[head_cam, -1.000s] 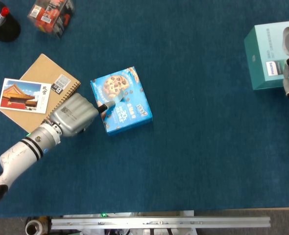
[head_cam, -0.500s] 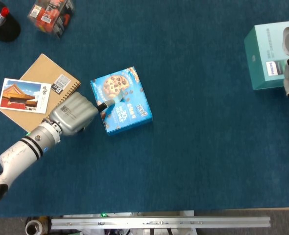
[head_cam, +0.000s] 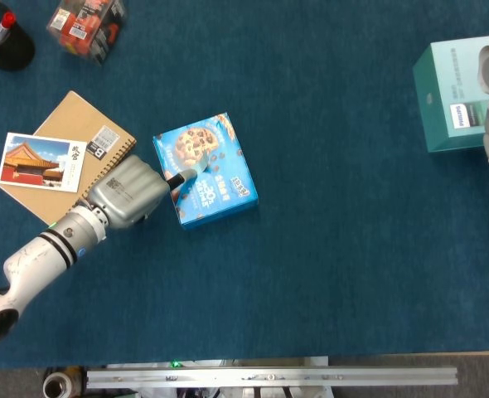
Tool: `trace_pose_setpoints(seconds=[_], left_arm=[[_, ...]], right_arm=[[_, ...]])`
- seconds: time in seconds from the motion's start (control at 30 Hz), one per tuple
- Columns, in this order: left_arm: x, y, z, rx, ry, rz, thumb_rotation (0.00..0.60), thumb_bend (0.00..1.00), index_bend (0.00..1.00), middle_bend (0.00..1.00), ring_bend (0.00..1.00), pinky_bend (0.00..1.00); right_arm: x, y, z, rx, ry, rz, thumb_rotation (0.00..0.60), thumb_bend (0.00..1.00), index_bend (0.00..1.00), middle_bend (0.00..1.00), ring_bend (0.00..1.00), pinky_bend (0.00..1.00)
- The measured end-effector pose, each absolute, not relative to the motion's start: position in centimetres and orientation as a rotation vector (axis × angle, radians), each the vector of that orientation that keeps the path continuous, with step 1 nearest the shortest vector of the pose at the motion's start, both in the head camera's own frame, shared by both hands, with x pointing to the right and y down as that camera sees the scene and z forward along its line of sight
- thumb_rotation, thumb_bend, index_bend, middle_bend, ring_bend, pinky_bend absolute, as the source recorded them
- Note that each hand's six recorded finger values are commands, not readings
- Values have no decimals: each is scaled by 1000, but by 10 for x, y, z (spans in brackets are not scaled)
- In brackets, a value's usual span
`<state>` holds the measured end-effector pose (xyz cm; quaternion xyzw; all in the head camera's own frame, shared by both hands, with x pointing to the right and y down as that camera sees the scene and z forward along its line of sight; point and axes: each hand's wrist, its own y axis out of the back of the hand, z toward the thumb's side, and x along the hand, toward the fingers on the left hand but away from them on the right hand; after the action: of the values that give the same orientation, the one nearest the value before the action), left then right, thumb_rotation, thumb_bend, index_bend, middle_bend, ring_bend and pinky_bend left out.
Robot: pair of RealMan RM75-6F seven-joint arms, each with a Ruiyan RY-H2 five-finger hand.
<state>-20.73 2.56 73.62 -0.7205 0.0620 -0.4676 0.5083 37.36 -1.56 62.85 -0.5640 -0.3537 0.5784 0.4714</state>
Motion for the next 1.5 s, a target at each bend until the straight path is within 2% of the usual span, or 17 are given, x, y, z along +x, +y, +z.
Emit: trace_pose_setpoints(seconds=[0.37, 0.7, 1.5], left_arm=[[-209, 27, 738, -1738, 134, -1147, 600, 756, 89, 857, 976, 1000], [-204, 20, 728, -1738, 176, -1125, 600, 756, 89, 856, 973, 1000], [-199, 24, 735, -1744, 137, -1137, 600, 756, 89, 856, 974, 1000]], right_arm=[[375, -16, 628, -1383, -871, 1417, 600, 418, 592, 815, 906, 1000], [376, -15, 629, -1385, -873, 1419, 600, 418, 592, 815, 906, 1000], [383, -16, 627, -1378, -892, 1426, 600, 418, 592, 815, 907, 1000]])
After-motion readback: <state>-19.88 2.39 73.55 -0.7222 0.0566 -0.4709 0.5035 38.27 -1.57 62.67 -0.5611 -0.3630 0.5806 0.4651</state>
